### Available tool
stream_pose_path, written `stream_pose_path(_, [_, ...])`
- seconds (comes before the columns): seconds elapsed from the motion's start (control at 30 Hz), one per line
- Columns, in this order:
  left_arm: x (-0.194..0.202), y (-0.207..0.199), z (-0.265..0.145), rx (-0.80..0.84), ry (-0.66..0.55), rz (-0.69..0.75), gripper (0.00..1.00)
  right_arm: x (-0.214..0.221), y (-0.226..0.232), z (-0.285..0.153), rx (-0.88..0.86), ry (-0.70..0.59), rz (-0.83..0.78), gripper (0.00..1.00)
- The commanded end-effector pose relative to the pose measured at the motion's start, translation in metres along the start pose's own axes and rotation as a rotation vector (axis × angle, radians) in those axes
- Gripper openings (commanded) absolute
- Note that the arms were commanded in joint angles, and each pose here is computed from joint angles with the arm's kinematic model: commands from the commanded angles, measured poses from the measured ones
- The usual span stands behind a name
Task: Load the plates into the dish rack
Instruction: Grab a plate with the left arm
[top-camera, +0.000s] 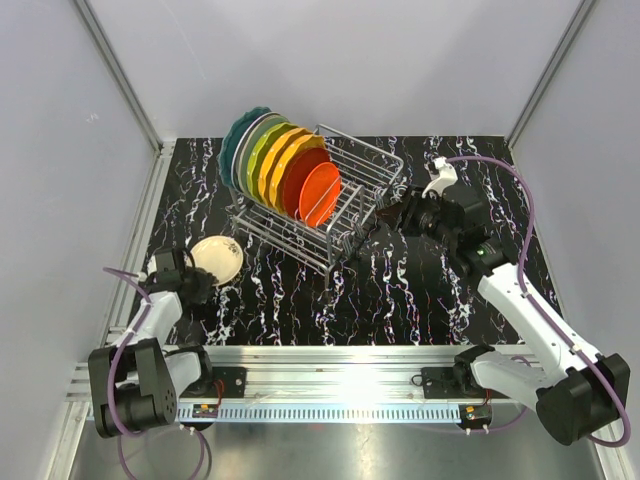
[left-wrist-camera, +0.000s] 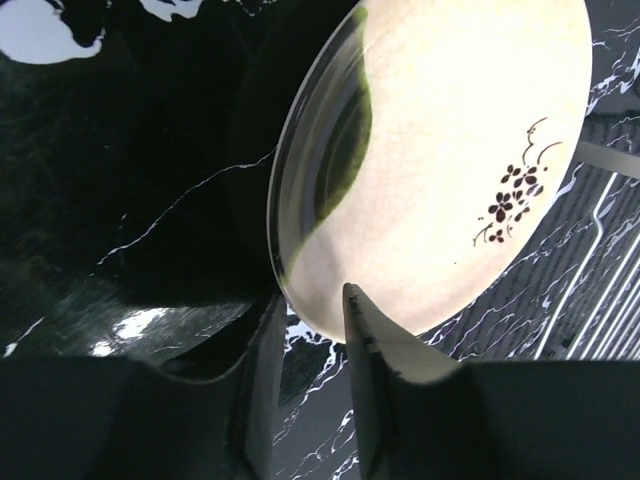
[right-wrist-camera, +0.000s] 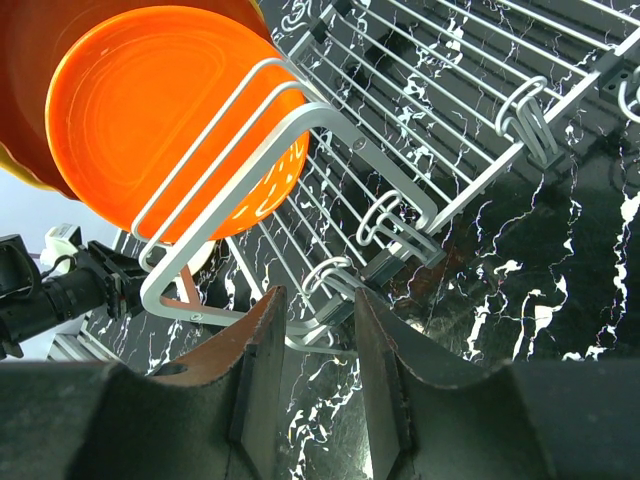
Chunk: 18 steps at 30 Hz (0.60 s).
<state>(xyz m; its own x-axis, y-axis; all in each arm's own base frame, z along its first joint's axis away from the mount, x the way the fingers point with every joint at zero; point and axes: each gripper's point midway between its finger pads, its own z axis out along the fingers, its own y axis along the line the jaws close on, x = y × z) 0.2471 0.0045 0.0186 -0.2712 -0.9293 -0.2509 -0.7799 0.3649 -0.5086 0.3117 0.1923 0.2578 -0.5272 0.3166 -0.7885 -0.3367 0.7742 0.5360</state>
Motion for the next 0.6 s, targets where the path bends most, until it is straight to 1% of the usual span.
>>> stream_pose_path(0.0, [0.012,0.02,0.006,-0.063,0.042,0.009,0.28,-0.016,0.008,-0.005,-0.032,-0.062,-0.009,0.41])
stream_pose_path(0.1, [0.013,0.021,0.007,-0.062,0.046,0.006,0.18,-0.016,0.008,-0.006,-0.031,-0.061,-0.008,0.41])
stream_pose_path(0.23, [0.01,0.019,0.002,-0.063,0.036,0.008,0.11,-0.019,0.008,-0.008,-0.027,-0.068,-0.011,0.41])
stream_pose_path(0.43, [-0.008,0.006,-0.021,-0.046,-0.037,0.039,0.08,-0.023,0.011,-0.011,-0.03,-0.076,-0.014,0.41])
stream_pose_path(0.47, [-0.014,0.007,-0.027,-0.063,-0.066,0.051,0.07,-0.024,0.012,-0.011,-0.031,-0.078,-0.013,0.41])
stream_pose_path(0.57, [-0.027,-0.001,-0.044,-0.048,-0.122,0.079,0.06,-0.025,0.013,-0.012,-0.035,-0.078,-0.013,0.4])
